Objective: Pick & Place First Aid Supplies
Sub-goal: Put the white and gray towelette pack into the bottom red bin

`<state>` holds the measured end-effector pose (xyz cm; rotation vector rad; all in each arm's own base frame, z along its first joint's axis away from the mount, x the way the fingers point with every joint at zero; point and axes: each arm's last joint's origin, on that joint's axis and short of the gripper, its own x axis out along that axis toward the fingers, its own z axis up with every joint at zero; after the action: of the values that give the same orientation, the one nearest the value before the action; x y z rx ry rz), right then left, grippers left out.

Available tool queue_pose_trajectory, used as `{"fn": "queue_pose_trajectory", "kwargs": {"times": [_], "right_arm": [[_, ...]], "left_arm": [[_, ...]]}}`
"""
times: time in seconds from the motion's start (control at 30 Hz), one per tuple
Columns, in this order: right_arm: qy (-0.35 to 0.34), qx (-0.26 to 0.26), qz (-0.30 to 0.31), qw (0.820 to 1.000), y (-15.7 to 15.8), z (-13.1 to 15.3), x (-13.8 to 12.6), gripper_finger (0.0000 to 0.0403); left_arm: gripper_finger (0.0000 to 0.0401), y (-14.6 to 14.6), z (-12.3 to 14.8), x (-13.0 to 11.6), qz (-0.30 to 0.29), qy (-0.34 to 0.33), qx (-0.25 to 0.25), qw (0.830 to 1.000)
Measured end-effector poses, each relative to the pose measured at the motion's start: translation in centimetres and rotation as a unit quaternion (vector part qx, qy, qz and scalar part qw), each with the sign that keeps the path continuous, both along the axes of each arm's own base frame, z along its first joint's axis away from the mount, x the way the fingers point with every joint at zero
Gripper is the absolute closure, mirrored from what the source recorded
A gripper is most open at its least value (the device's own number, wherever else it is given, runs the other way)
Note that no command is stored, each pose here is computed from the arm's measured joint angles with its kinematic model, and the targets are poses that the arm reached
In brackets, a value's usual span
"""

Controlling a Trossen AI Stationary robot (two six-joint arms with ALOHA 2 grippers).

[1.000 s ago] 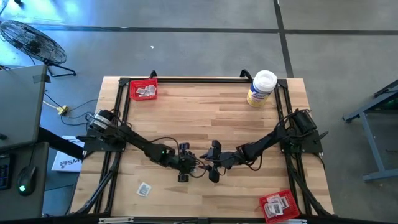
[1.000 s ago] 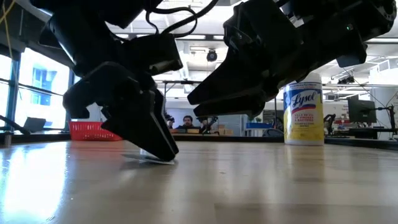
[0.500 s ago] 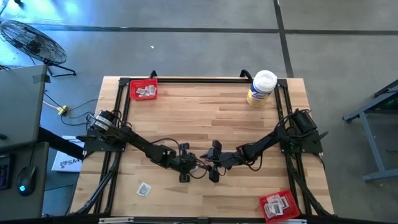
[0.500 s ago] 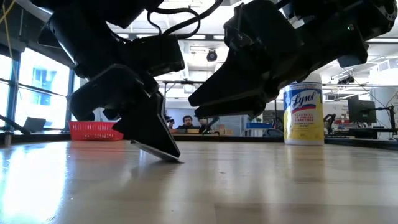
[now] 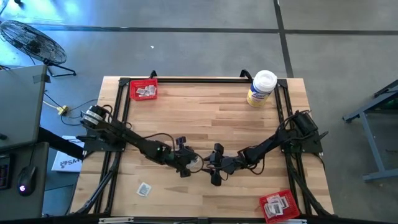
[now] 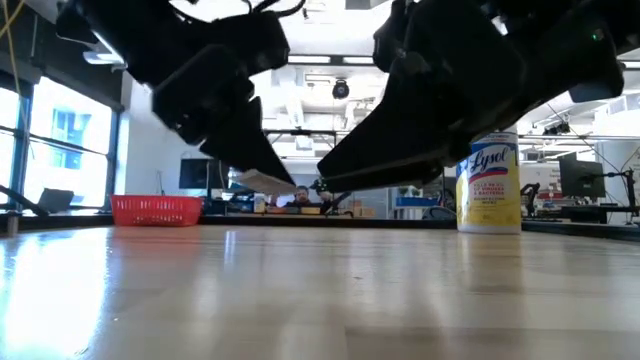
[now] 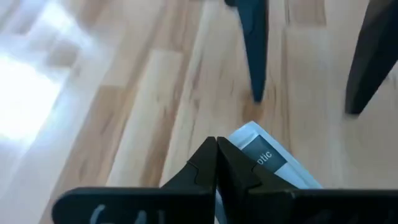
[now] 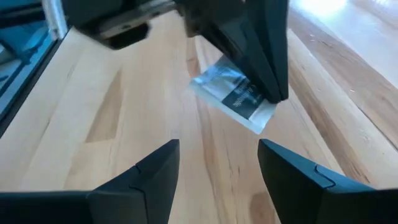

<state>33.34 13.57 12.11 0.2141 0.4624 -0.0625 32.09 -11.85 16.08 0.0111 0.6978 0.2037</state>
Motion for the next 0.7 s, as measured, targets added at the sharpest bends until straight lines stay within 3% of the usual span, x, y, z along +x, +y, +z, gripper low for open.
{"fn": "queue_pose_trajectory", "kwargs": {"times": [0.17, 0.3, 0.43, 0.6, 0.7], "right_arm": [[-0.003, 0.046, -0.036, 0.998, -0.4, 0.0, 0.2, 0.0191], [-0.012, 0.142, -0.069, 0.987, -0.9, 0.2, 0.5, 0.0191], [-0.033, 0.222, -0.055, 0.973, -1.0, 0.9, 1.0, 0.0191], [-0.081, 0.251, -0.020, 0.964, -0.8, 2.0, 1.3, 0.0191], [-0.083, 0.250, -0.031, 0.964, -1.2, 2.0, 1.5, 0.0192]], "left_arm": [[0.0400, -1.0, 1.0, 0.1, 0.013, -0.057, 0.020, 0.998], [0.0400, -2.1, 1.1, -0.4, 0.022, -0.072, 0.077, 0.994], [0.0400, -3.2, 1.3, -1.1, 0.025, -0.079, 0.144, 0.986], [0.0400, -4.5, 1.5, -1.8, 0.021, -0.089, 0.170, 0.981], [0.0400, -4.6, 1.5, -1.8, 0.026, -0.096, 0.170, 0.980]]}}
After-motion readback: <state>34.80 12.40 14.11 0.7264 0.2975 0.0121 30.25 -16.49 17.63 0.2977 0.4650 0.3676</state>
